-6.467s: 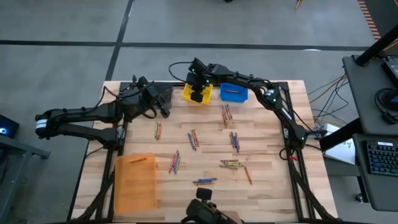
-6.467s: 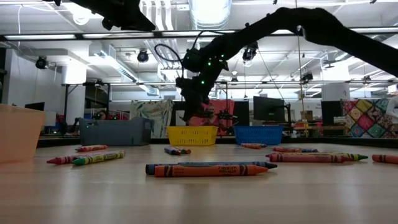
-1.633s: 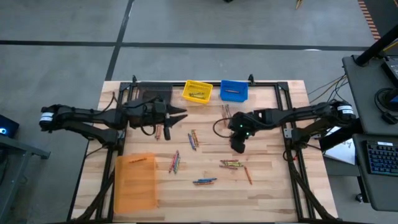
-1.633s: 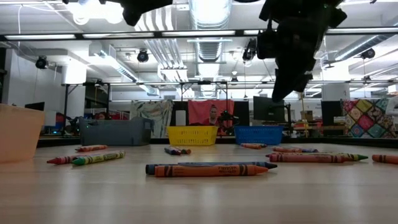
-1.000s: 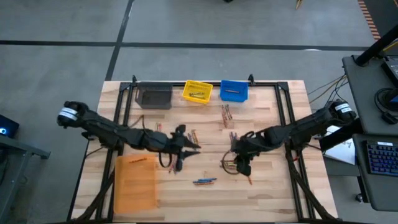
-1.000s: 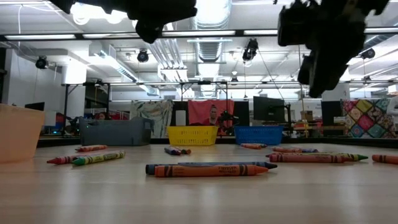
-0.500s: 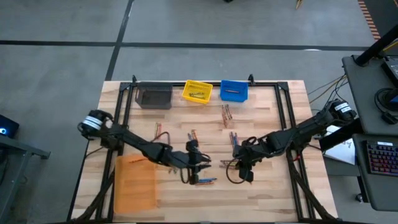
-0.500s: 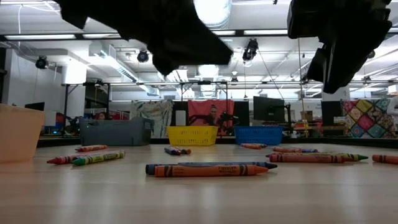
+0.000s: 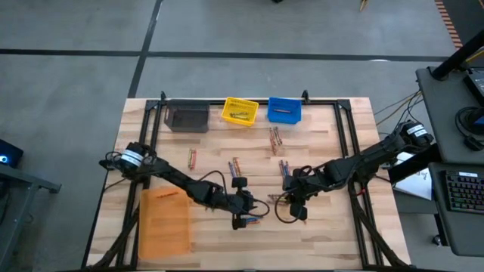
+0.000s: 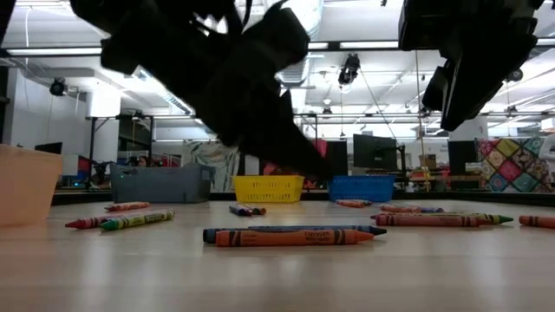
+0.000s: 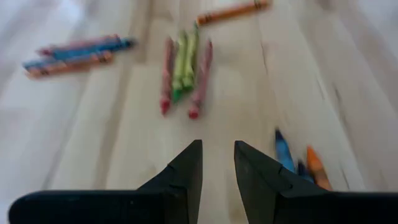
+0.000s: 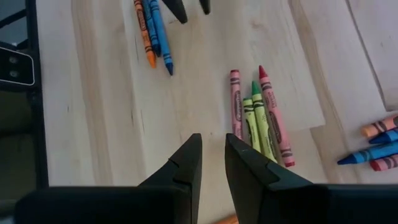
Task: Sort crayons
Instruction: Put the blue crayon into the black bin
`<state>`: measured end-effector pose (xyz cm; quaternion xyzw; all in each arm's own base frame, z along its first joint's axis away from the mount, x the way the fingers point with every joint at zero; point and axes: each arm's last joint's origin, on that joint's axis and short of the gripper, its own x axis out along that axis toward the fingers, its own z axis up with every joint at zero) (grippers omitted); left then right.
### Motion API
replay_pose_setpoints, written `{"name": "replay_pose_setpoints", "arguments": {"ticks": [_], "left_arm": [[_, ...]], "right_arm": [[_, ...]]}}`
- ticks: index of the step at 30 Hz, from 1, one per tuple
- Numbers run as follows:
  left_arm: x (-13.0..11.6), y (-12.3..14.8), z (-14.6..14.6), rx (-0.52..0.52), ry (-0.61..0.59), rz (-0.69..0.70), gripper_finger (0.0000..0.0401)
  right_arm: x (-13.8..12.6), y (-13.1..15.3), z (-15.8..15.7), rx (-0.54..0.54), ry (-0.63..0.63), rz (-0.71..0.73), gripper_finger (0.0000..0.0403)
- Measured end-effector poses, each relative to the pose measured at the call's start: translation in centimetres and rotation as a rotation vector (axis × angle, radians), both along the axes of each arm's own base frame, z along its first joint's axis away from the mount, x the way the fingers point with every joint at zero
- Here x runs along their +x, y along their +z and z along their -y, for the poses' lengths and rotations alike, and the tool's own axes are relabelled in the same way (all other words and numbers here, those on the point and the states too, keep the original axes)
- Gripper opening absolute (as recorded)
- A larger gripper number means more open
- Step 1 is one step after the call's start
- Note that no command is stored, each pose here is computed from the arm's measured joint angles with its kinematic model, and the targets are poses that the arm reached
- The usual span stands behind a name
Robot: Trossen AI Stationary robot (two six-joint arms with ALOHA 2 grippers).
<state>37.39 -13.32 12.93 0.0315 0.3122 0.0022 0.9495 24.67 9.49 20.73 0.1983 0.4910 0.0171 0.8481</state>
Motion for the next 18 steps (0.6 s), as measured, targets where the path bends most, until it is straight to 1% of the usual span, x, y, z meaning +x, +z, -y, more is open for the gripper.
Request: {"name": "replay_pose_setpoints", "arguments": {"ticks": [6, 11, 14, 16, 18], "left_arm": [[0.0, -0.3, 0.2, -0.023, -0.022, -0.006, 0.0075], [0.3, 0.0, 0.6, -0.093, -0.086, 0.024, 0.0078], [0.3, -0.7, 0.7, -0.112, -0.077, 0.011, 0.0089], [0.3, -1.4, 0.6, -0.121, -0.068, -0.013, 0.0100], [0.5, -1.6, 0.7, -0.140, -0.071, -0.005, 0.0115]], "right_arm": [[0.0, 0.0, 0.1, -0.031, -0.023, 0.012, 0.0059], [0.1, 0.0, 0.2, -0.044, -0.034, 0.017, 0.0059], [0.1, 0.0, 0.2, -0.066, -0.051, 0.026, 0.0059], [0.1, 0.0, 0.3, -0.075, -0.058, 0.029, 0.0059], [0.1, 0.0, 0.3, -0.079, -0.061, 0.031, 0.0059]]}}
